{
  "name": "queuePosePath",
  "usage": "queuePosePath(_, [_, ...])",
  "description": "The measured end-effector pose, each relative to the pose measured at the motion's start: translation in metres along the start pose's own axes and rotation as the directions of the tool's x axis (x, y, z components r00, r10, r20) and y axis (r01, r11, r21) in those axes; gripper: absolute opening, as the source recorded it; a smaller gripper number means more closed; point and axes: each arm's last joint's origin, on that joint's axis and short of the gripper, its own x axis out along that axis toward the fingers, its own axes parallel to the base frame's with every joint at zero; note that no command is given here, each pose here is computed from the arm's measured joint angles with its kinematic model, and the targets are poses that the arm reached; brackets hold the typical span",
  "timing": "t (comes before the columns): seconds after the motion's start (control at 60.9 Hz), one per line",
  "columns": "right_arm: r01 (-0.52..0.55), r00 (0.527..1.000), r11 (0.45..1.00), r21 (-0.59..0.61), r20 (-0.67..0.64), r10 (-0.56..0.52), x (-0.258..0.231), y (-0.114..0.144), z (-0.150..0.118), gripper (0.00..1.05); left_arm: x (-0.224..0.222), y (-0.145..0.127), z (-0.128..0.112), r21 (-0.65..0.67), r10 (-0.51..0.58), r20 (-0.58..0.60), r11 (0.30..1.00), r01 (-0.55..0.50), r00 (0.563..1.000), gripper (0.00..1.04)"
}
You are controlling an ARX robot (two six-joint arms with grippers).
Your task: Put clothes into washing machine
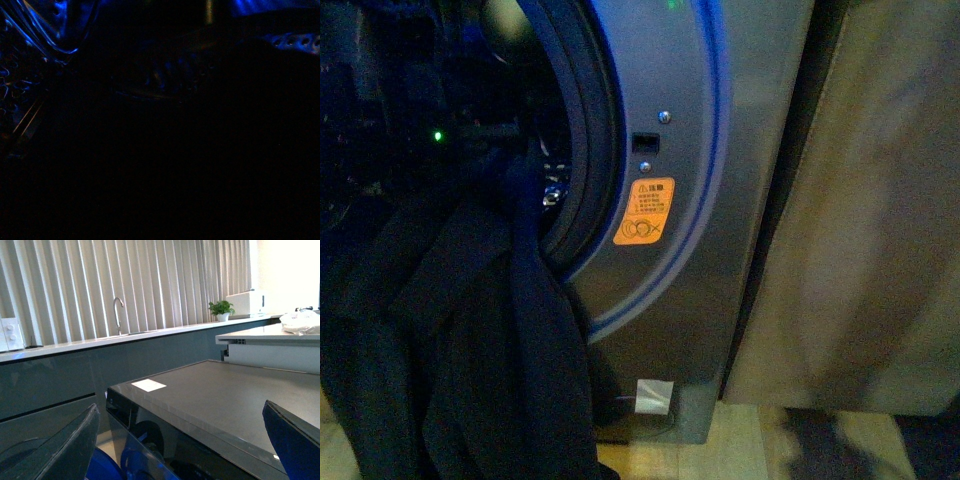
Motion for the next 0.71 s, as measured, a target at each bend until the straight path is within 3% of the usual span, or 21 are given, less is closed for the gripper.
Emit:
queuePosePath(0.394, [0.0,1.0,1.0,0.0,0.0,0.0,0.0,0.0,0.0,0.97,0.077,-0.005,0.02,0.009,0.034,0.02,0.999,-0.034,0.999,0.09])
queuePosePath(0.706, [0.0,1.0,1.0,0.0,0.0,0.0,0.0,0.0,0.0,0.97,0.108,-0.018,0.065,0.007,0.106,0.25,0.994,-0.111,0.963,0.09])
